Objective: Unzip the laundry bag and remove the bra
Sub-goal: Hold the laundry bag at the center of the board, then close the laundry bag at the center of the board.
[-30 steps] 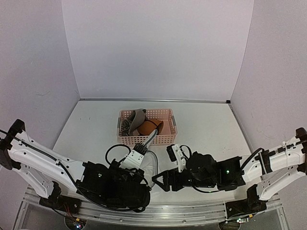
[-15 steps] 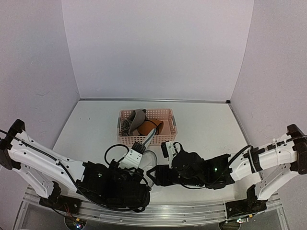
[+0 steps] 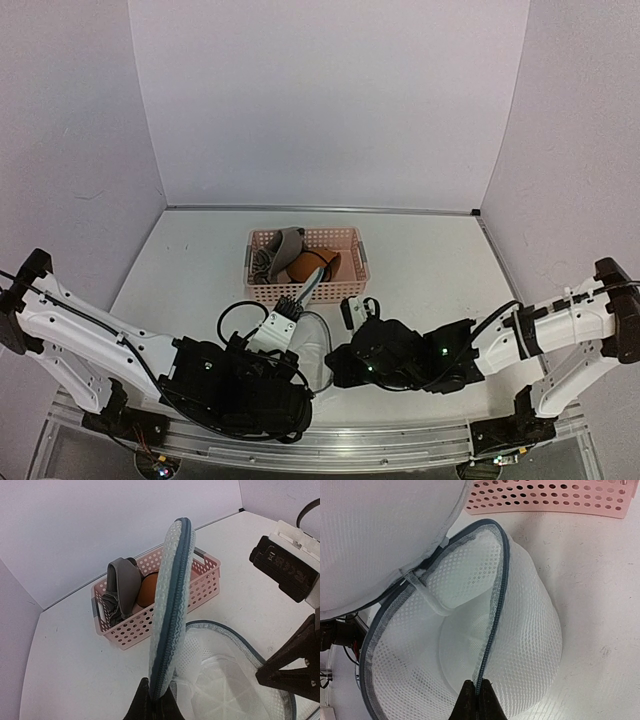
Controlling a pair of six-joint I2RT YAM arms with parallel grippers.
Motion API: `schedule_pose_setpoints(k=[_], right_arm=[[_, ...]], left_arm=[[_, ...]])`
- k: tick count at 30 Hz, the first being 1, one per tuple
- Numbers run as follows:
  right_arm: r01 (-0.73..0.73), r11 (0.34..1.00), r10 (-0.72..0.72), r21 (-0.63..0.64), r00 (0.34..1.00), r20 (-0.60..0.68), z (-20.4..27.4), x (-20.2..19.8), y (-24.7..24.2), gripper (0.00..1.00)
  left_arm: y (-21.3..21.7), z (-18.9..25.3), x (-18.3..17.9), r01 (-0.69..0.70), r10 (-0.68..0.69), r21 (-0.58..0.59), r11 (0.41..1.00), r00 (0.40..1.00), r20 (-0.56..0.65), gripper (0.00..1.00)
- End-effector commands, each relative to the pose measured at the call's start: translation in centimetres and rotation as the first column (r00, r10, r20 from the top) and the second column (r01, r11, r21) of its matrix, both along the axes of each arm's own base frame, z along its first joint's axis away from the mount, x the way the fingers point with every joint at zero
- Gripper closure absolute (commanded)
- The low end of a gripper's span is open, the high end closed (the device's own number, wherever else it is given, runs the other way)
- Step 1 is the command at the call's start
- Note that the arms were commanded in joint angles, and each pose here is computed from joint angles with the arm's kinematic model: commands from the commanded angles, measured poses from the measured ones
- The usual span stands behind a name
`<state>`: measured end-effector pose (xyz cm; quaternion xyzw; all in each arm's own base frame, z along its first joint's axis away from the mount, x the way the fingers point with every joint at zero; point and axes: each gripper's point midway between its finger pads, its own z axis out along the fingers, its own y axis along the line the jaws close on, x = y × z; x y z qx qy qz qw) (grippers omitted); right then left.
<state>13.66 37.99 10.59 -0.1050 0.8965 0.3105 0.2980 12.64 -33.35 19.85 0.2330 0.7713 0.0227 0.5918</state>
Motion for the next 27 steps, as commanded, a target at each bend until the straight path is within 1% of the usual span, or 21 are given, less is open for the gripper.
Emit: schedule_pose_setpoints(k=[1, 5, 8, 16, 20, 25, 27], right_arm=[[0.006, 1.000, -0.007, 0.008, 0.997, 0.076, 3.4, 2.7, -0.7, 1.00], [-0.044, 0.998, 0.049, -0.038, 0.992, 0.120, 4.2, 5.4, -1.9, 1.00], [-0.079, 0.996, 0.085, -0.048, 0.987, 0.136, 5.1, 7.0, -2.3, 1.00], [-0.187, 0.979, 0.198, -0.084, 0.968, 0.155, 5.7, 9.9, -1.3, 1.00], [-0.235, 0.968, 0.246, -0.087, 0.960, 0.137, 5.1, 10.5, -0.7, 1.00], [-0.241, 0.966, 0.250, -0.093, 0.963, 0.100, 3.7, 10.8, -1.2, 1.00], [-0.242, 0.966, 0.250, -0.089, 0.964, 0.092, 3.4, 10.7, -1.4, 1.00]], left_arm=[[0.1, 1.5, 0.4, -0.016, 0.015, 0.017, 1.000, 0.998, 0.061, 1.00], [-0.1, 1.6, 0.4, -0.008, -0.001, 0.091, 0.996, 0.995, 0.095, 1.00], [-0.1, 1.9, 0.5, -0.016, -0.001, 0.130, 0.991, 0.991, 0.132, 1.00], [-1.2, 2.4, 0.6, -0.042, 0.004, 0.187, 0.982, 0.980, 0.199, 1.00], [-2.6, 0.8, 0.5, -0.037, -0.016, 0.257, 0.966, 0.979, 0.203, 1.00], [-3.8, -1.6, 0.3, -0.030, -0.047, 0.359, 0.933, 0.977, 0.206, 1.00], [-4.1, -2.4, 0.4, -0.027, -0.053, 0.380, 0.925, 0.979, 0.199, 1.00]])
